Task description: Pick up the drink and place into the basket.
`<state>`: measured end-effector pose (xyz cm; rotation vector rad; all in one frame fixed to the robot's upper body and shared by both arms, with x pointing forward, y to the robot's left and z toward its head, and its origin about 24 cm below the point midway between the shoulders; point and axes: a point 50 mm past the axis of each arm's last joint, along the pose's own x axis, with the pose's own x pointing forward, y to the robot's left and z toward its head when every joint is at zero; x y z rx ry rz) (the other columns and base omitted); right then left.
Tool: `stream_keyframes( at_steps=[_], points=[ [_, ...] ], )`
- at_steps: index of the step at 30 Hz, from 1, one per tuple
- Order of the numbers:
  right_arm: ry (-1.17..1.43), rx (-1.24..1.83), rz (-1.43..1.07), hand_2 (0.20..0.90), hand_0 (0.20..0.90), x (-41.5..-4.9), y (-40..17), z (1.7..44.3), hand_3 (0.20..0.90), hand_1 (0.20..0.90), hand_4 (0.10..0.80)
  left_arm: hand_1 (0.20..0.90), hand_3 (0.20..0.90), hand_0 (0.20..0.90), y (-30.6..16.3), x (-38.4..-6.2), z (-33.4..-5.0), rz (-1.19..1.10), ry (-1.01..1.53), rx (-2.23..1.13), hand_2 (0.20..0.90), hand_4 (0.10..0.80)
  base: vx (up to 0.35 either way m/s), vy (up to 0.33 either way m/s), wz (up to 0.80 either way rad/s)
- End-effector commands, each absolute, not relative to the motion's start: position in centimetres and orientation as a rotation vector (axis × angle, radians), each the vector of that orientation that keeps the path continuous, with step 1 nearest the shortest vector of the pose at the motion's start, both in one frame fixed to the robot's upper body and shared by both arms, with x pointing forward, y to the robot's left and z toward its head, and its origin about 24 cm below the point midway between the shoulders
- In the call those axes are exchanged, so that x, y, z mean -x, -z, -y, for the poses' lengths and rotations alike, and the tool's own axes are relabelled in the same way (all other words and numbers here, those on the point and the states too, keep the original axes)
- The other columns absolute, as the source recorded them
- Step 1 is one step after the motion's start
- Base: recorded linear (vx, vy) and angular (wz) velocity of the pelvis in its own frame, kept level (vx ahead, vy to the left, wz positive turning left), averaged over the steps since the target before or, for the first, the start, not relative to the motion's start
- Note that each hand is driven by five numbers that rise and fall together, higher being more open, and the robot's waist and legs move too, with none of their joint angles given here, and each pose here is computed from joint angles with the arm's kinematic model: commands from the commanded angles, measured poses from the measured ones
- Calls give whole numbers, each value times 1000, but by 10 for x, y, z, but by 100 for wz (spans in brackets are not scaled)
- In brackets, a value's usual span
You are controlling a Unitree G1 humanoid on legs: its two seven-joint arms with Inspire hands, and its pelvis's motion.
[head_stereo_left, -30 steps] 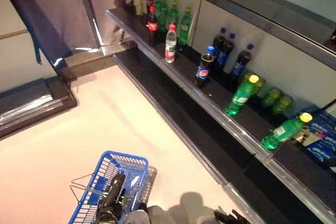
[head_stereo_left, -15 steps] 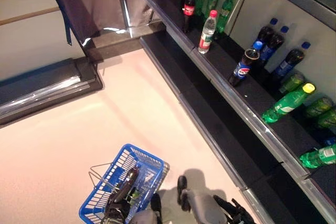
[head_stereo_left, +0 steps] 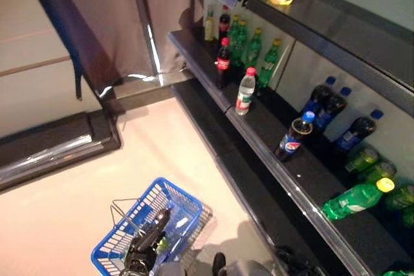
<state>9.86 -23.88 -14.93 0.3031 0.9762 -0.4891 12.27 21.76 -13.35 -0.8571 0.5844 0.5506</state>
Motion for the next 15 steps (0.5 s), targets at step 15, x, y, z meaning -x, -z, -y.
stream_keyframes(
  at_steps=[15],
  points=[
    [594,-340,-999,900,900,-67,154,253,900,900,800,300,200,300,72,-202,-221,-53,-404,1091,300,100,308,389,-81]
  ],
)
